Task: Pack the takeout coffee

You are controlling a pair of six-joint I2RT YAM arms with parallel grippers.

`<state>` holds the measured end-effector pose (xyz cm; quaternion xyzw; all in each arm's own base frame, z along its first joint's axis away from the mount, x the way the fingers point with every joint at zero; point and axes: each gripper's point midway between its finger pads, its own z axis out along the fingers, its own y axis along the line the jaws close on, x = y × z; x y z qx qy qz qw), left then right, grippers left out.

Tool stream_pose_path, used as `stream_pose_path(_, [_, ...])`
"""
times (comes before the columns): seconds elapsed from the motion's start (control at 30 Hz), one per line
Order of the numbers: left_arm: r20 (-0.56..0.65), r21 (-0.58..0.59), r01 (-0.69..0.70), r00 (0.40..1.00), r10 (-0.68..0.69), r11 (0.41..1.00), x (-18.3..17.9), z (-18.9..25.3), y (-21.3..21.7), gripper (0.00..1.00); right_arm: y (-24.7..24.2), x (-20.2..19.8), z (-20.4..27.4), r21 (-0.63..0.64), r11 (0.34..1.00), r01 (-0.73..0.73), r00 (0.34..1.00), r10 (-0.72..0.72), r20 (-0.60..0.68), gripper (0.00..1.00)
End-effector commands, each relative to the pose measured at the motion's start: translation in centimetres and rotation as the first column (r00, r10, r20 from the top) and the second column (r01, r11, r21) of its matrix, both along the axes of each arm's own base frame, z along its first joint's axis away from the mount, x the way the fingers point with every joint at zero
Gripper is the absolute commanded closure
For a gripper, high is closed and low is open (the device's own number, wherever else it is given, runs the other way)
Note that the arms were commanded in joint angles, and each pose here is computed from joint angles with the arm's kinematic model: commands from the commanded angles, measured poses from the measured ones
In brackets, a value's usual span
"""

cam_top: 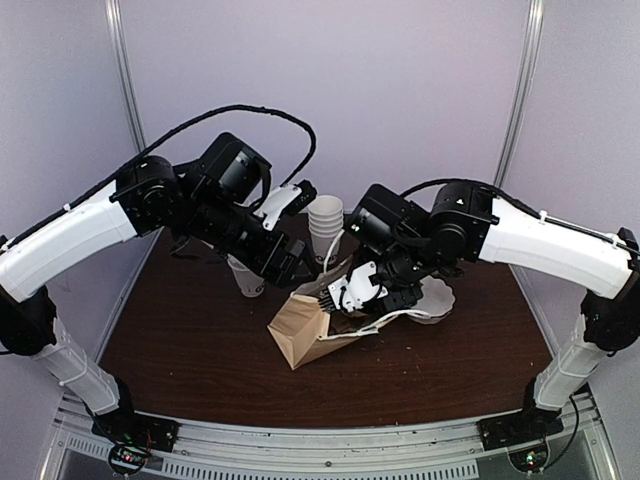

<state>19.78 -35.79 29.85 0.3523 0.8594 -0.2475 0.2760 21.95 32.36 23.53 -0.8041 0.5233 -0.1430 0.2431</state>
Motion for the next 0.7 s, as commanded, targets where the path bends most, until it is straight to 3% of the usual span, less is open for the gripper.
stream_pose_path(0.0, [0.042,-0.05,-0.032,0.999,0.034,0.998,0.3,2.7,0.2,0.15,0.0,0.2,0.6,0.02,1.0,0.022,1.0,-0.022,-0.004,0.45])
stream_pose_path(0.13, [0.029,-0.063,-0.018,0.999,0.02,0.998,0.1,3.0,-0.3,0.15,-0.1,0.2,0.8,0.022,0.999,0.026,1.0,-0.026,-0.003,0.45])
stream_pose_path(0.4, [-0.012,0.102,0.023,1.0,-0.022,0.995,-0.5,-1.1,-0.5,0.15,-0.4,0.2,0.8,0.029,0.999,0.039,0.999,-0.039,-0.003,0.45])
stream_pose_path(0.67, [-0.014,0.246,0.086,0.996,-0.085,0.965,-1.0,-1.7,0.8,0.15,-1.1,0.0,0.9,0.023,0.998,0.052,0.999,-0.052,-0.005,0.45])
